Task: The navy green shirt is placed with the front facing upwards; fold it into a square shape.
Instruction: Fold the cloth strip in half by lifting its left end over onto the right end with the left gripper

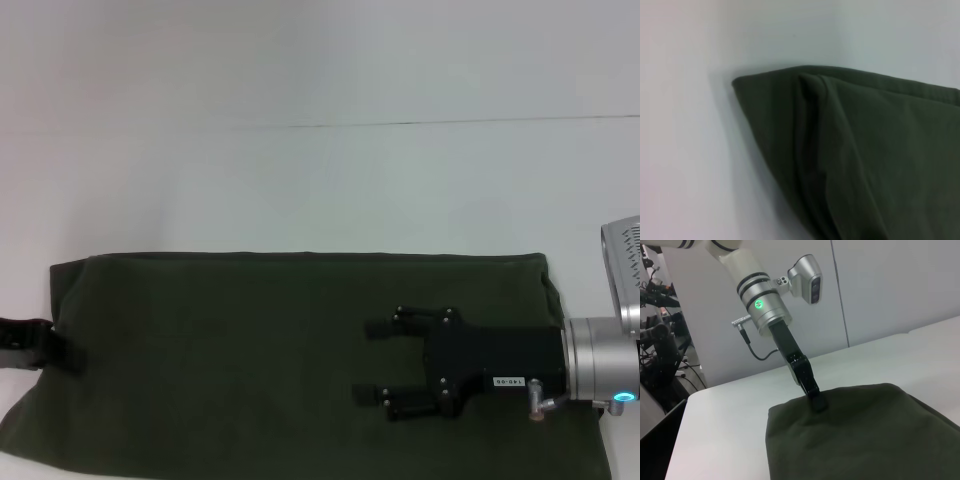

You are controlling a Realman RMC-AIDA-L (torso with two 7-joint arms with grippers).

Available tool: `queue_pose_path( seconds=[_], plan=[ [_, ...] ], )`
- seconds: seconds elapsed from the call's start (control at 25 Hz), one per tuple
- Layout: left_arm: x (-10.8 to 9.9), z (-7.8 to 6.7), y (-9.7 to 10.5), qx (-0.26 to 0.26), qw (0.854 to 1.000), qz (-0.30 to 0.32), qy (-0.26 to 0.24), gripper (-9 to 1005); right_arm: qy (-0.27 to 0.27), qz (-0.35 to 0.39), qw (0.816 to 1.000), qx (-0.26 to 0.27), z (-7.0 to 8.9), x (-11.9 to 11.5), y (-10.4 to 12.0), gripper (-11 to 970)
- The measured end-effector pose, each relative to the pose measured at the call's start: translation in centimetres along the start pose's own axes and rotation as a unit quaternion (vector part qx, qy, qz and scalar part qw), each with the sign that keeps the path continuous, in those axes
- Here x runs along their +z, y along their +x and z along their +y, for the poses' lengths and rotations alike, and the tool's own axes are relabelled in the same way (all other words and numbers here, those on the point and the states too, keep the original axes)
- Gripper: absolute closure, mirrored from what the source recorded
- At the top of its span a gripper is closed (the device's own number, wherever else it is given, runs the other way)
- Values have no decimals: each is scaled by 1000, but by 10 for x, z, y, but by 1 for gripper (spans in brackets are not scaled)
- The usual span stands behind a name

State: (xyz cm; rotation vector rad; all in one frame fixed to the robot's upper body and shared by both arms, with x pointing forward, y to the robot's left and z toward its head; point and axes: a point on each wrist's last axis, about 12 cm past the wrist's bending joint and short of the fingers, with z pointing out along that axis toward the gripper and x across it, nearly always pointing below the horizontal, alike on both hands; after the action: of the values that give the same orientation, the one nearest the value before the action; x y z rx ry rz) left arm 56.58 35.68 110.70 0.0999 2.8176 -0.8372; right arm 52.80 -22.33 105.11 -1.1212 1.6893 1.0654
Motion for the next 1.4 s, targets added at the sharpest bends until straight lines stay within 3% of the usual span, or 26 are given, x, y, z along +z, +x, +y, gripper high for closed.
queue_pose_path(
  seconds=[0.36,0.6,0.76,0.96,1.4],
  plan=[
    [-18,11,-2,-12,999,-17,-33,898,3,-3,1000,2,0,-1,0,77],
    [-41,24,-4,-28,997,-46,-62,898,6,-9,1000,2,-1,-1,-1,77],
    [-51,27,-4,-36,996,-55,-60,898,10,-16,1000,2,-1,-1,-2,77],
    [-55,17,-5,-36,997,-60,-12,899,18,-19,1000,0,-2,-2,-2,78],
    [-66,-30,-8,-9,985,-70,156,898,69,-35,997,-6,-11,-4,0,78]
  ],
)
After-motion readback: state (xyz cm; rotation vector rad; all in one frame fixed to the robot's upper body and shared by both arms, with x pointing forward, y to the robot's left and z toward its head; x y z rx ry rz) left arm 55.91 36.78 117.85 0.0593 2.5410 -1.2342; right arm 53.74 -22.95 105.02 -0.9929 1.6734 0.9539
